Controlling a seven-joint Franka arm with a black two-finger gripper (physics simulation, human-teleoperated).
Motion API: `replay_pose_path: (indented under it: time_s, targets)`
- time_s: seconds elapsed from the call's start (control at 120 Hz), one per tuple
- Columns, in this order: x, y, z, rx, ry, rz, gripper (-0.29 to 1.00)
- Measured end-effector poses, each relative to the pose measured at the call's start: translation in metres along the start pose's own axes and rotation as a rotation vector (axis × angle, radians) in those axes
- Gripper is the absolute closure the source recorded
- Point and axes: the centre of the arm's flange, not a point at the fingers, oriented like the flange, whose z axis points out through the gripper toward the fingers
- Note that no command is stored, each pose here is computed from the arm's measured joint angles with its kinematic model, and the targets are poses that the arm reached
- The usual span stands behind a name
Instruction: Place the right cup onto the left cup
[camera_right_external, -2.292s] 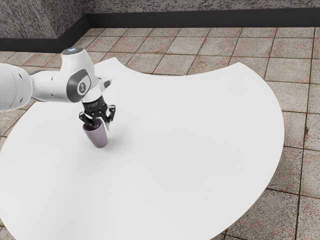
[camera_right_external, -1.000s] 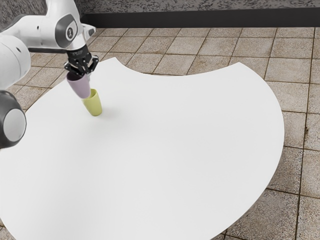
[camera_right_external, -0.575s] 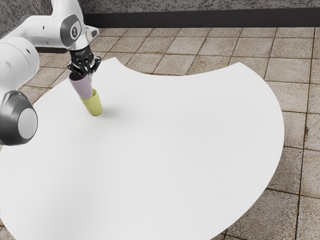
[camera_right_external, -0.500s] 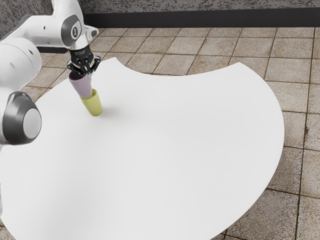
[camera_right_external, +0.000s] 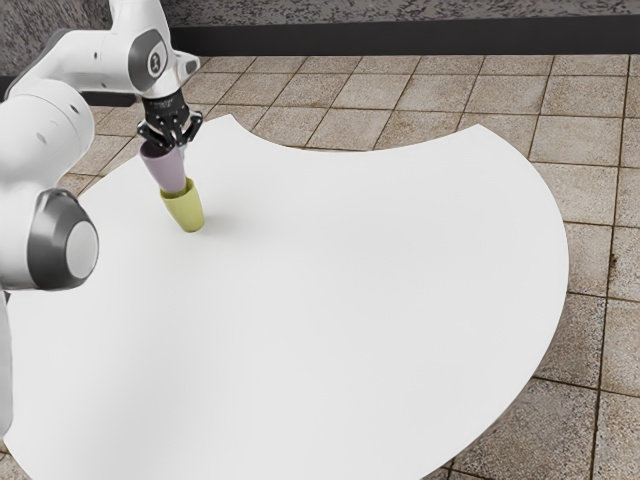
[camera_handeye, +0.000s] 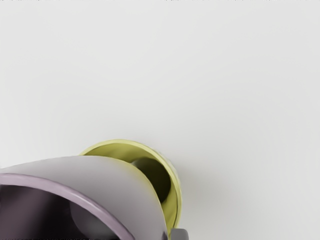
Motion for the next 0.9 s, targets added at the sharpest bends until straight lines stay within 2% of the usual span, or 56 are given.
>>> replay_pose_path:
  time_s: [0.325,0.758,0.9]
  targets:
    - [0.009,-0.006,0.000,-0.057,-0.034,-0.020,0.78]
    - [0.013,-0.010,0.020,-0.052,-0.071,-0.020,0.78]
    - [0.013,-0.011,0.020,-0.056,-0.073,-0.018,0.47]
